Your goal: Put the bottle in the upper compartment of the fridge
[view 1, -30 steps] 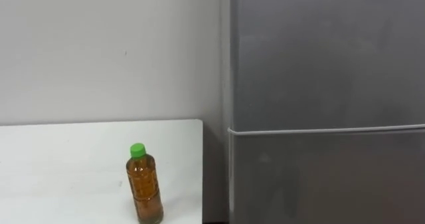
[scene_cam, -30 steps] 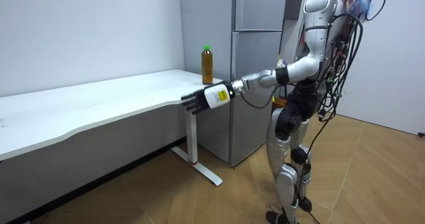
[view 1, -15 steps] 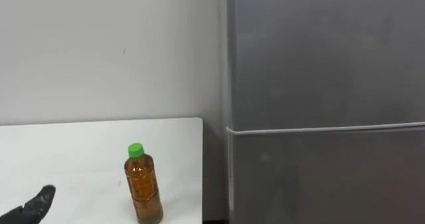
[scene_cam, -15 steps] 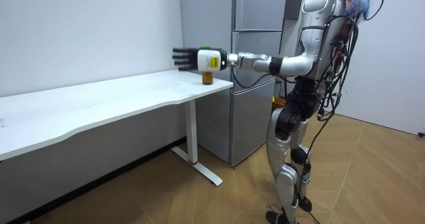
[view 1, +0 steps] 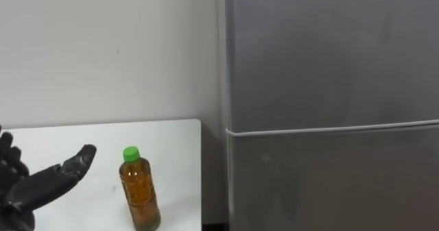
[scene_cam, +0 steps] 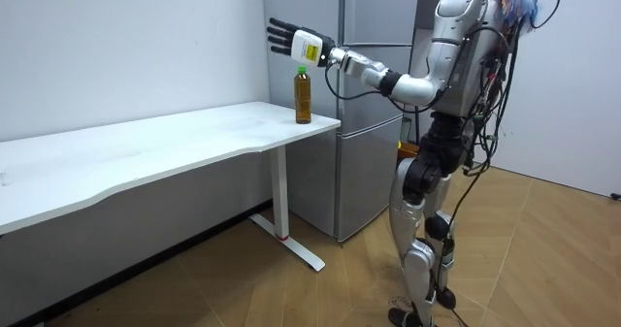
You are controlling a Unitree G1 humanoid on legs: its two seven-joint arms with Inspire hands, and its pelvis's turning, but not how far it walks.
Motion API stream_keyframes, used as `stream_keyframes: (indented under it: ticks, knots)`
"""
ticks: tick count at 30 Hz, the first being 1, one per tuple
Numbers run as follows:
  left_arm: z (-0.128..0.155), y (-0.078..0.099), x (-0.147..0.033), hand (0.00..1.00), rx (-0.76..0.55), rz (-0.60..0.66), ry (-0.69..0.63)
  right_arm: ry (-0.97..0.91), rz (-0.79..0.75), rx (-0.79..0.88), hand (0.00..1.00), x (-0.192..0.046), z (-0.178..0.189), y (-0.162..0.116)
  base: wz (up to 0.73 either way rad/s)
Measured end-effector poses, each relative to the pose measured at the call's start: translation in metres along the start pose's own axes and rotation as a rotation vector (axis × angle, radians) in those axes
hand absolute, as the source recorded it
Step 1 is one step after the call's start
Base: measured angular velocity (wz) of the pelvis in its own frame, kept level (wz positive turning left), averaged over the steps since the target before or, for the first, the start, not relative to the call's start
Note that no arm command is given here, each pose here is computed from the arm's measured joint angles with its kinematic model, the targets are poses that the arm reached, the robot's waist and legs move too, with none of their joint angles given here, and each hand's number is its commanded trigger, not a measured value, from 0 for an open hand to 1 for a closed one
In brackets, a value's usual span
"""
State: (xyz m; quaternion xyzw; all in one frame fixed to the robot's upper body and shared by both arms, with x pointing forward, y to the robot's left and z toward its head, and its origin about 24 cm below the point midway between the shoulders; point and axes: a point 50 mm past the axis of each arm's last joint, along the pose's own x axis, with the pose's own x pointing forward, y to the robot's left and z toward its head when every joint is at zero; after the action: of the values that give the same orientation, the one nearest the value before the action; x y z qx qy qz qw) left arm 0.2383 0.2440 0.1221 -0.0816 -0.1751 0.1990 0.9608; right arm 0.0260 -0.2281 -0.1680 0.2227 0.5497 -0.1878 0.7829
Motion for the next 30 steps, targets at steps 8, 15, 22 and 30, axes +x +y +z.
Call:
stream_keyframes:
  ticks: [8, 15, 22, 30]
  knots:
    - [0.008, -0.031, 0.003, 0.00, -0.023, -0.200, -0.011, 0.017, 0.020, 0.002, 0.00, 0.002, 0.000, 0.003, -0.02]
    - [0.021, -0.053, 0.005, 0.00, -0.022, -0.336, -0.057, 0.021, 0.023, 0.002, 0.00, 0.003, 0.002, 0.006, 0.02]
    - [0.028, -0.069, 0.007, 0.00, -0.054, -0.426, -0.081, 0.027, 0.026, 0.004, 0.00, 0.004, 0.004, 0.007, -0.08]
    - [0.024, -0.079, 0.004, 0.00, -0.063, -0.482, -0.043, 0.032, 0.036, 0.011, 0.00, 0.005, 0.007, 0.011, -0.02]
